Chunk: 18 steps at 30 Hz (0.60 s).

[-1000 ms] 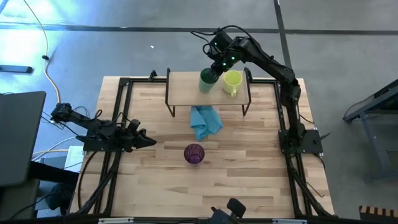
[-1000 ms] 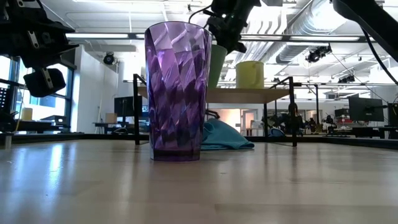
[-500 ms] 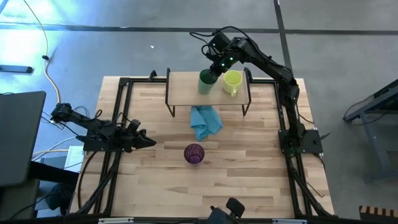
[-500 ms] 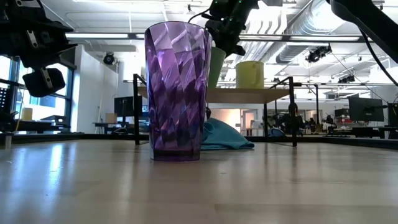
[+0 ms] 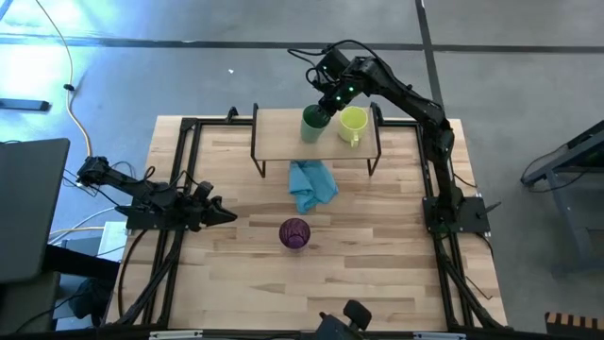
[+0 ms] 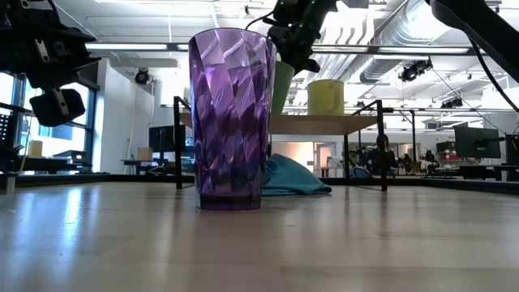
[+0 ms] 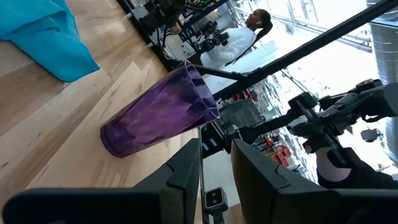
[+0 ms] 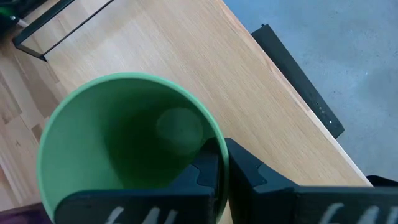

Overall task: Stack small to large cups/mugs on shelf
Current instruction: Put the green cup on the shelf

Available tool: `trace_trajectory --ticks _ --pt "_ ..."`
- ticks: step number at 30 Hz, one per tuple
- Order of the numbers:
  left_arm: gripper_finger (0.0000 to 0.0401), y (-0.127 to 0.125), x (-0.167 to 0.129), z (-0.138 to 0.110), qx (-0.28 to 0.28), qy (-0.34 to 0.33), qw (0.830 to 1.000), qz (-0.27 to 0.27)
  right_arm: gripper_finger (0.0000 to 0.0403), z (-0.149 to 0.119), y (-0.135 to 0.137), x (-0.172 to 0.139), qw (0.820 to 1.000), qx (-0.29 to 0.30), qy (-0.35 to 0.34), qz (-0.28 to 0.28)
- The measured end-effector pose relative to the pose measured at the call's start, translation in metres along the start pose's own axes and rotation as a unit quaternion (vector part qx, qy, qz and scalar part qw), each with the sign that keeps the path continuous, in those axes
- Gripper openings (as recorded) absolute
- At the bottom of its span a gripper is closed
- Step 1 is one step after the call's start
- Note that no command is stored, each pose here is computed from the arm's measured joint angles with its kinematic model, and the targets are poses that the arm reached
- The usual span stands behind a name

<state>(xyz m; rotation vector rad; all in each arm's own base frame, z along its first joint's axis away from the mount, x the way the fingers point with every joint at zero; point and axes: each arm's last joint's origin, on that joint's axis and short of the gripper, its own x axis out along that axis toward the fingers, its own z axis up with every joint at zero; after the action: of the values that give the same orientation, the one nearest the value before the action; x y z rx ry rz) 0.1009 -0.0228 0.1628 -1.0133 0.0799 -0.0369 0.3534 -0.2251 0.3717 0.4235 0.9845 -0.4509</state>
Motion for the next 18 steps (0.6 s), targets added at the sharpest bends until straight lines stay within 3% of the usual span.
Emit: trace_trajectory --ticks 7,18 --pt "0.0083 0.0 0.0 0.0 0.0 0.0 1.0 0.0 0.0006 0.0 0.0 0.0002 1.0 0.0 0.0 0.0" --pt "0.0083 0.0 0.0 0.0 0.0 0.0 1.0 0.0 0.0077 -0.0007 -0.0002 0.0013 1.0 0.002 0.005 -0.001"
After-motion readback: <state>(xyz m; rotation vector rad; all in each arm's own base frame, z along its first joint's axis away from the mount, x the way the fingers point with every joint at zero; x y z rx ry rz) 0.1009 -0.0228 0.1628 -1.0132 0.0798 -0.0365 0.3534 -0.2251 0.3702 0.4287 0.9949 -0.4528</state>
